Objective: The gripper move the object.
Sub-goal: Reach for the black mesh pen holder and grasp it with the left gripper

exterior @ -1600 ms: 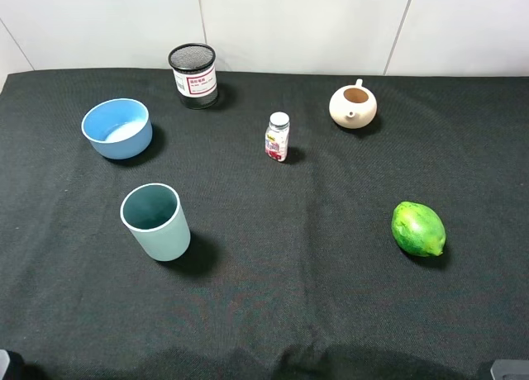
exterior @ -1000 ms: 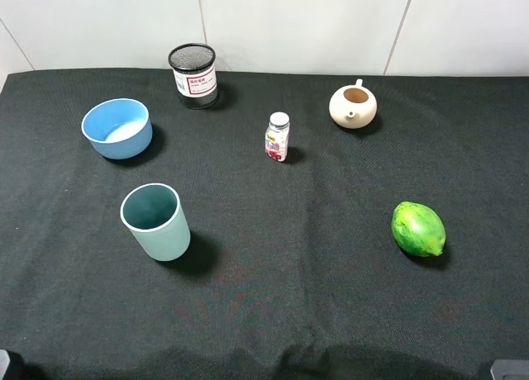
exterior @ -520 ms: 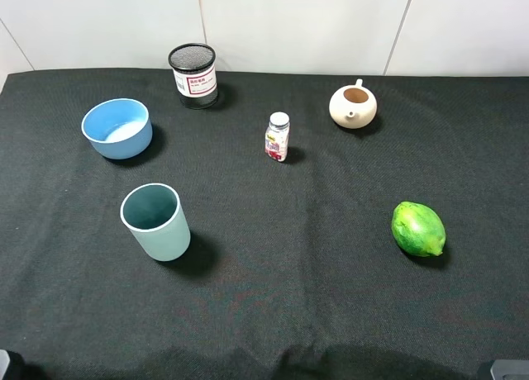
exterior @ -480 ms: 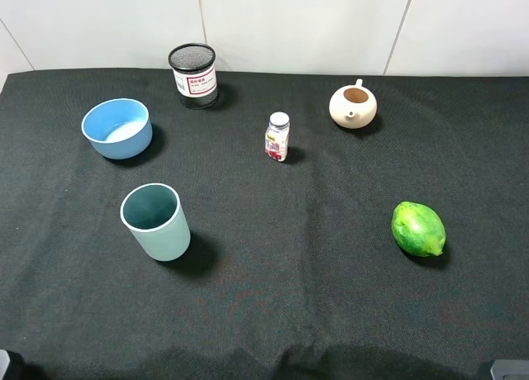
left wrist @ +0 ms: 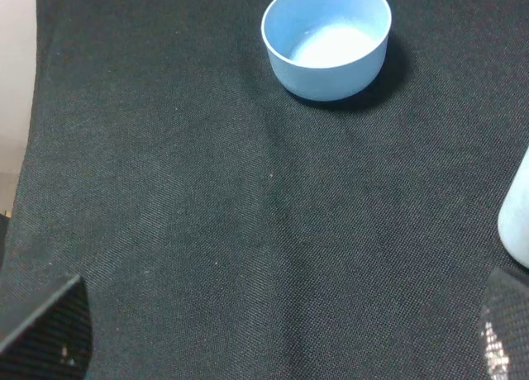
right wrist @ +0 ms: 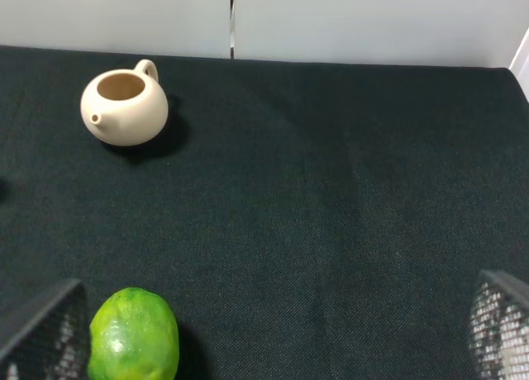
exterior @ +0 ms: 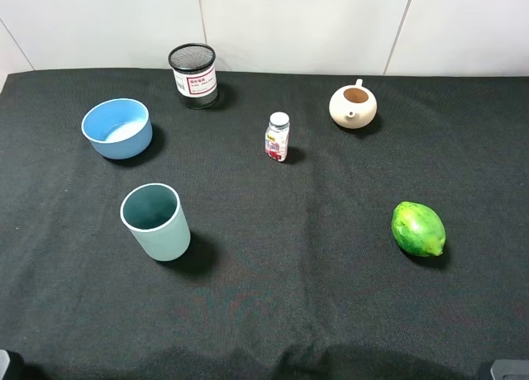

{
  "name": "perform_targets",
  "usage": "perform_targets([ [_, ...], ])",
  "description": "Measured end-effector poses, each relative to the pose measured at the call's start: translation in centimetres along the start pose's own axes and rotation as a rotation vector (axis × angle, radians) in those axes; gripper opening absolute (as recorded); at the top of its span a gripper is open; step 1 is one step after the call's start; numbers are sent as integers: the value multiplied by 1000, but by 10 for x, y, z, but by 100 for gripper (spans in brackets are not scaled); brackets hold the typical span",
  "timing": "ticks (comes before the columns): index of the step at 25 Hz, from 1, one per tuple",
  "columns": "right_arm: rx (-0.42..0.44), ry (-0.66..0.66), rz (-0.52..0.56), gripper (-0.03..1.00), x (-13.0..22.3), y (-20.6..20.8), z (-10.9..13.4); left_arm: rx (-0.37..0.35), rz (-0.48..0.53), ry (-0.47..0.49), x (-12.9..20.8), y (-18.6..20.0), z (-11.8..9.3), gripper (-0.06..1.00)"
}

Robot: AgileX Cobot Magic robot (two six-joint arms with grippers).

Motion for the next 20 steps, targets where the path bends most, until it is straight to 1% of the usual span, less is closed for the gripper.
perform_targets([
  [10,0,0,0,69,0,0,0,-2,-12,1,-5,4,1,99],
  [12,0,0,0,69,0,0,0,1,5,1,-12,5,1,99],
  [20,0,0,0,69,0,0,0,20,135,8,-44,-7,6,99],
])
Point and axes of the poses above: a point on each arm's last joint axis where the gripper is mounted, y pointing back along that axis away from the gripper, z along the wrist's bending axis when the last joint is at zero, x = y × z, the point moved 2 cm from there along -y, pointing out along that axis toward the gripper
